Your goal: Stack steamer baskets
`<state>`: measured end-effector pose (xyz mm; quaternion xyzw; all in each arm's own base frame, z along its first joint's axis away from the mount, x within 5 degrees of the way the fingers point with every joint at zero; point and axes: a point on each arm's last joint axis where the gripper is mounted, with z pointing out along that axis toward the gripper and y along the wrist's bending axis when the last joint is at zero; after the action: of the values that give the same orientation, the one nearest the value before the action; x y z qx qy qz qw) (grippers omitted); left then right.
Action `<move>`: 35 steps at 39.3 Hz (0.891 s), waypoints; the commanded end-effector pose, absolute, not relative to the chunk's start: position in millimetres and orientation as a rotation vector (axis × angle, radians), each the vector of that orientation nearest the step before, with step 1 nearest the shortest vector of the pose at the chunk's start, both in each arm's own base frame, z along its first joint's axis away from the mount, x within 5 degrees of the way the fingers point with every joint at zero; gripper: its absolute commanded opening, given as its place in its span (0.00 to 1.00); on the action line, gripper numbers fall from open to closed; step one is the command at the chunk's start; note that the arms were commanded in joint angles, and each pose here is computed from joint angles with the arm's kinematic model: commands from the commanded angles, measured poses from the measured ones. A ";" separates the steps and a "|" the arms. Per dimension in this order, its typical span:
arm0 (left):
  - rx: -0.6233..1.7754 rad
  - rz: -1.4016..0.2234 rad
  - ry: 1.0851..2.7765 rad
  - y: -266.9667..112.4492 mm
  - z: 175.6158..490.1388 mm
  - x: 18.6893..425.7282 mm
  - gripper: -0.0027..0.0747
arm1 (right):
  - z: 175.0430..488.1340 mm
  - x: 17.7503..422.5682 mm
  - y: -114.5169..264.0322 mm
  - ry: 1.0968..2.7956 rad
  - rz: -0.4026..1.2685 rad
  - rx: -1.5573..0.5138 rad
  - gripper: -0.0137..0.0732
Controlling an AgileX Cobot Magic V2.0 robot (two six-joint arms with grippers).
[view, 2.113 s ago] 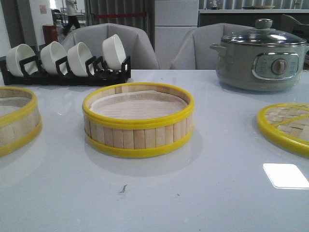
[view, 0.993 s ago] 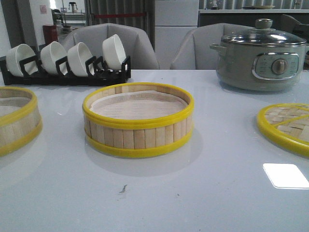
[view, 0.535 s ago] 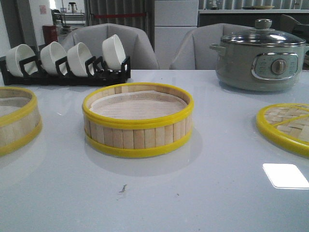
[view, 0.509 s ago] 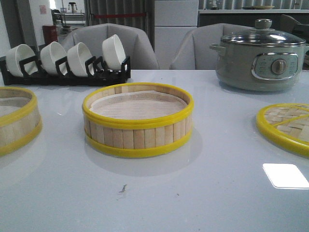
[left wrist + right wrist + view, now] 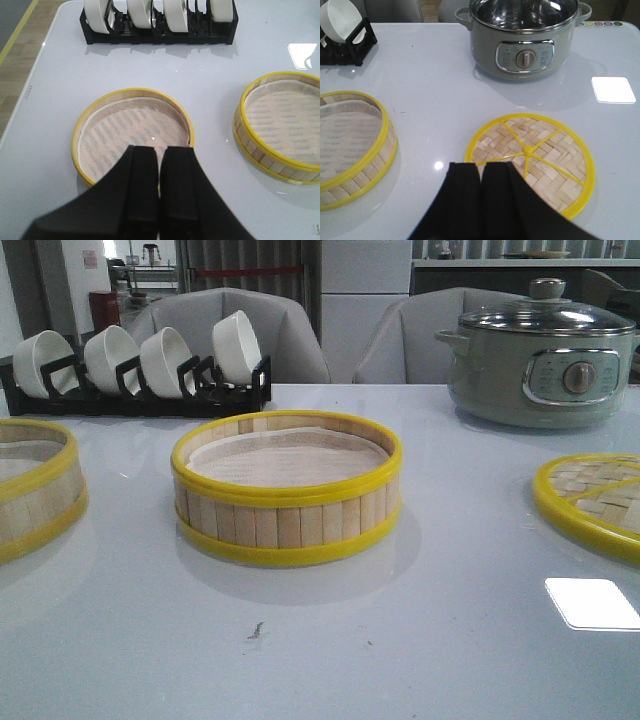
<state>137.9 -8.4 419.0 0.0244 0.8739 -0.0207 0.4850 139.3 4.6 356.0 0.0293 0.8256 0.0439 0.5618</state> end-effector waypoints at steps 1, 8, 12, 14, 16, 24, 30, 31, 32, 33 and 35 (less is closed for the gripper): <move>0.060 -0.070 2.032 -10.1 432.7 137.6 0.16 | 376.8 142.1 4.5 1.798 0.106 0.064 0.22; 0.056 -0.096 2.034 -11.6 432.6 137.3 0.16 | 375.5 146.7 4.8 1.802 0.115 0.071 0.22; 0.056 -0.096 2.034 -11.6 432.6 137.3 0.19 | 368.7 150.7 5.3 1.865 0.120 0.075 0.29; 0.055 -0.099 2.028 -11.8 433.1 137.6 0.22 | 365.4 153.7 5.4 1.892 0.117 0.073 0.37; 0.055 -0.099 2.023 -11.8 433.5 137.8 0.27 | 364.7 153.8 5.5 1.900 0.117 0.073 0.47; 0.052 -0.130 2.064 -14.2 428.6 145.4 0.57 | 366.6 154.7 5.4 1.877 0.117 0.073 0.58; 0.033 -0.249 2.133 -21.9 420.3 157.6 0.58 | 371.0 156.0 5.1 1.827 0.117 0.074 0.58; 0.030 -0.260 2.145 -22.8 418.6 160.6 0.58 | 372.2 156.3 5.0 1.813 0.117 0.074 0.58; 0.027 -0.268 2.155 -23.4 416.9 163.7 0.58 | 373.2 156.6 5.0 1.801 0.118 0.074 0.58; 0.026 -0.269 2.163 -23.6 415.5 166.2 0.58 | 373.9 156.7 5.0 1.794 0.118 0.074 0.58; 0.024 -0.269 2.187 -24.0 411.5 173.0 0.58 | 375.2 157.0 4.9 1.779 0.119 0.075 0.58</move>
<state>165.1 -21.0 402.7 0.0128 0.8999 -0.0929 0.4258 154.9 4.8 353.9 0.0327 0.8209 0.0468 0.5682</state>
